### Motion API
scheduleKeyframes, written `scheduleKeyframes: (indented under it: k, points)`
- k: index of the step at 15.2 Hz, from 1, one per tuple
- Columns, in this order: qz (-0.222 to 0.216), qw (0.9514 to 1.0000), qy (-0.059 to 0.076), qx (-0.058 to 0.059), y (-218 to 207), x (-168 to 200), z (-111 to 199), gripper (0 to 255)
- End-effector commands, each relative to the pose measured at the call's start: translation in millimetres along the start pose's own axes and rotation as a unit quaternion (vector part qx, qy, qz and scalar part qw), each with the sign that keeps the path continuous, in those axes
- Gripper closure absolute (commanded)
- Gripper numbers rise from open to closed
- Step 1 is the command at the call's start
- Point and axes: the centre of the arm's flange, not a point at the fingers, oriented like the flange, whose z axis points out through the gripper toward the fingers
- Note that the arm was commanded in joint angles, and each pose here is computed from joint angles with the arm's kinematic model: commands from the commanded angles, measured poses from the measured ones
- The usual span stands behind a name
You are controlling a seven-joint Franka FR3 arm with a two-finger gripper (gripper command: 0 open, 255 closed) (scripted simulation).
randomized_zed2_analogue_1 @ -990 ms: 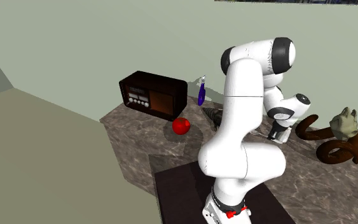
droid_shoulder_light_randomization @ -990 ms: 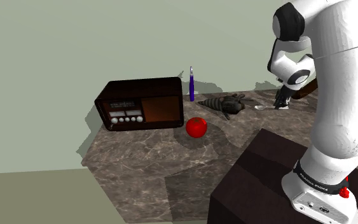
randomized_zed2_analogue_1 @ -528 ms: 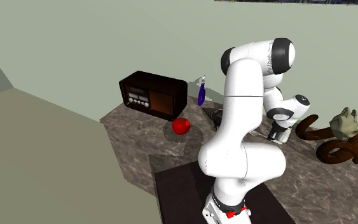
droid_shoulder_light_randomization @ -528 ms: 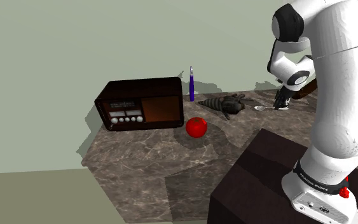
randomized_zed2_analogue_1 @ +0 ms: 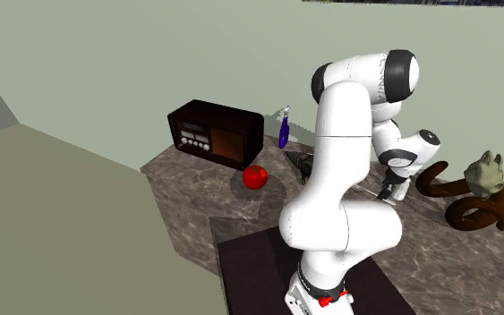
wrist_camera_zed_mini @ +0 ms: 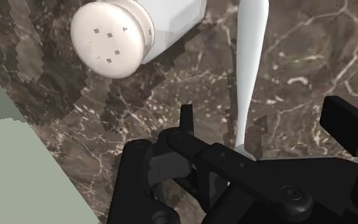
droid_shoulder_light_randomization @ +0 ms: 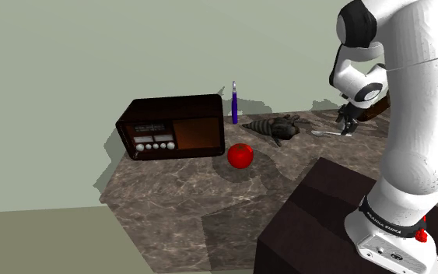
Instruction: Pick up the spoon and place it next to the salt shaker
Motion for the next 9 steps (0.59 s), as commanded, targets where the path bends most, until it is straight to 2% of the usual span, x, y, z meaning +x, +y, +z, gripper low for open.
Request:
scheduleKeyframes:
  k: [1,2,9]
  points:
    - [0.000,1.0000,0.000,0.000,0,2,-23,0]
    - [0.000,1.0000,0.000,0.000,0,2,-33,0]
    - [0.000,1.0000,0.000,0.000,0,2,-33,0]
